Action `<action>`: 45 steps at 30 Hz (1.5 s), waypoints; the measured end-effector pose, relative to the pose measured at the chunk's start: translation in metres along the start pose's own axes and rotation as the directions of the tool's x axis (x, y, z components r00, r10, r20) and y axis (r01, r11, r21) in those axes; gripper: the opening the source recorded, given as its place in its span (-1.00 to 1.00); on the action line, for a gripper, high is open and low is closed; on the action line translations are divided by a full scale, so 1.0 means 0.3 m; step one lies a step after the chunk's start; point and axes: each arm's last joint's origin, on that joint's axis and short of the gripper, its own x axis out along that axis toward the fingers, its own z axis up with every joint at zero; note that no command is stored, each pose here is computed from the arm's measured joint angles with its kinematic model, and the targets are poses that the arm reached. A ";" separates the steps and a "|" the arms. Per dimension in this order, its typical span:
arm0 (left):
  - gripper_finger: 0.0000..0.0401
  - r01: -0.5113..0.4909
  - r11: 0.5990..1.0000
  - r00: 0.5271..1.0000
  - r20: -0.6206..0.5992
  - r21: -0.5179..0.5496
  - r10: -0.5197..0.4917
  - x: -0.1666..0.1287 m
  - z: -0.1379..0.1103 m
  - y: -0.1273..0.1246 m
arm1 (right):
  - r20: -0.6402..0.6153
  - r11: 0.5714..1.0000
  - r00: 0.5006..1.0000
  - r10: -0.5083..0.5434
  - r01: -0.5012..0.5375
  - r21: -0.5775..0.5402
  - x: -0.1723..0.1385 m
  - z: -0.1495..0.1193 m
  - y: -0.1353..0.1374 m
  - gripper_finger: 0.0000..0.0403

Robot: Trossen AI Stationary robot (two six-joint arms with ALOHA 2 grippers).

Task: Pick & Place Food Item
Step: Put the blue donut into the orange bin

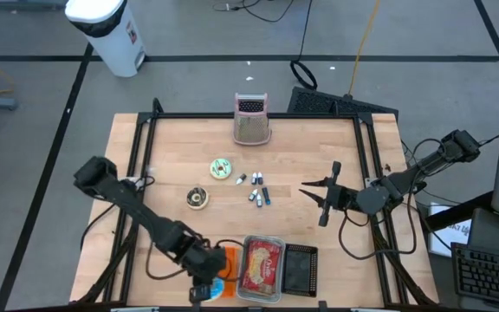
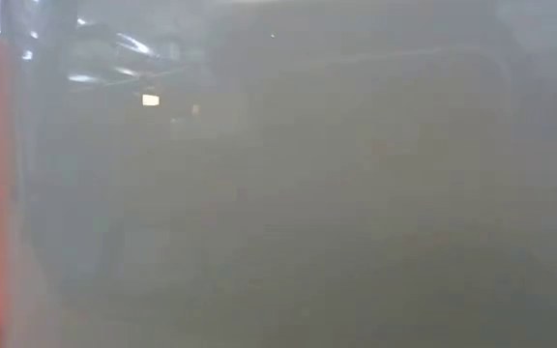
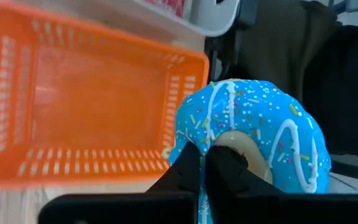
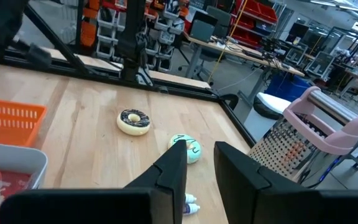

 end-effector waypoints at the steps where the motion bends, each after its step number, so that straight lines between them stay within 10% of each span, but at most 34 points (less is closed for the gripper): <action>1: -0.98 0.003 1.000 1.000 -0.007 0.012 -0.003 0.011 0.011 -0.001 | 0.004 1.000 1.000 -0.001 0.001 0.005 0.000 0.002 0.000 -0.65; 45: -0.93 0.074 0.992 0.997 -0.037 0.106 -0.070 0.181 0.042 0.137 | 0.071 1.000 0.997 -0.011 0.010 0.015 0.036 0.020 0.036 -0.65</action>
